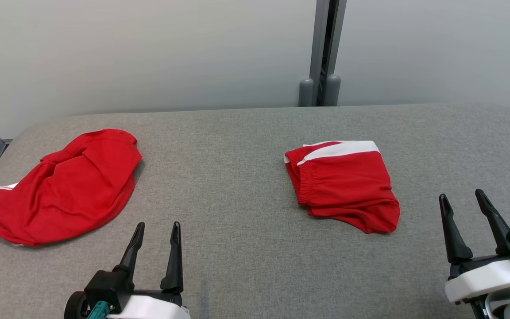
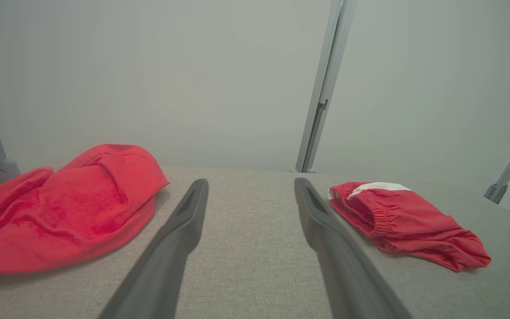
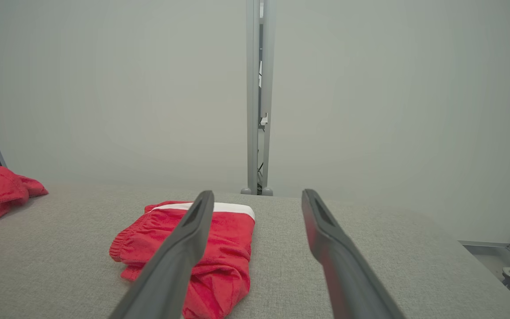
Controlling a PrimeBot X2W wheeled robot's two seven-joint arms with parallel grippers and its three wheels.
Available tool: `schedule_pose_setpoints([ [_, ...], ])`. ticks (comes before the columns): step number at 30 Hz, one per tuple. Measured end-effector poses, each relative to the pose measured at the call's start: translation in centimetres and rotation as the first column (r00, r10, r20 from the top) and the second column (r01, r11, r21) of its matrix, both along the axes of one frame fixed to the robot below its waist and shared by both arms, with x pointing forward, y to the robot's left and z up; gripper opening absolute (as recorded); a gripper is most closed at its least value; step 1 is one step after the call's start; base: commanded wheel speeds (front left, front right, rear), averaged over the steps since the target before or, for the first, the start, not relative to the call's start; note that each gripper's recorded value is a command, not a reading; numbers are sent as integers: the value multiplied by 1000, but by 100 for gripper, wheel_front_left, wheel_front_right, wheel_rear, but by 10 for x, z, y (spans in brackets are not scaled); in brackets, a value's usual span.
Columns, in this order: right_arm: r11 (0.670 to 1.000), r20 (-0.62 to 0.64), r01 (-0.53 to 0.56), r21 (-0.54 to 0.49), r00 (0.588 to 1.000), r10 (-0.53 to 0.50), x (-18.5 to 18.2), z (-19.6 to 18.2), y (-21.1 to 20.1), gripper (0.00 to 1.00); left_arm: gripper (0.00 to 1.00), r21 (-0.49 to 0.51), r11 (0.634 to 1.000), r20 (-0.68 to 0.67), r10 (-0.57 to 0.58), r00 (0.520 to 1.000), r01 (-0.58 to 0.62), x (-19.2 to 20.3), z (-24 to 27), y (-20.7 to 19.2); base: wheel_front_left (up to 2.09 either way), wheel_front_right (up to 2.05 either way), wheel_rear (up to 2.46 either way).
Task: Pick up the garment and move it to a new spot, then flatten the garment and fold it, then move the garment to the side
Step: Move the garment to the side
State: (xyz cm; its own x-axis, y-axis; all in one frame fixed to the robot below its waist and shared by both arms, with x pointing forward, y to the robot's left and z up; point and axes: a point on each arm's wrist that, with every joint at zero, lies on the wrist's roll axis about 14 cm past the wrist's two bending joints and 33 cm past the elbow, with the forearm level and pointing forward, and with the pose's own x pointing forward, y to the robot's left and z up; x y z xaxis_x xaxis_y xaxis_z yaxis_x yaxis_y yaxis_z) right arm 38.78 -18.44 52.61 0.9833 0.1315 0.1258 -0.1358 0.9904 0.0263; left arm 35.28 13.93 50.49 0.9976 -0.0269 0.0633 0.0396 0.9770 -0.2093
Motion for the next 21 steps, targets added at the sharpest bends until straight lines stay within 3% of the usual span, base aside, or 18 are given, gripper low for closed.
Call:
schedule_pose_setpoints([
  [12,998,-97,6,69,995,1,19,-29,-6,100,100,-6,1000,-45,5,999,-5,4,-14,2,0,0,0],
  [21,978,-313,-89,191,938,147,75,-74,7,100,100,-5,1000,-106,-26,994,25,29,-36,-5,0,0,0],
])
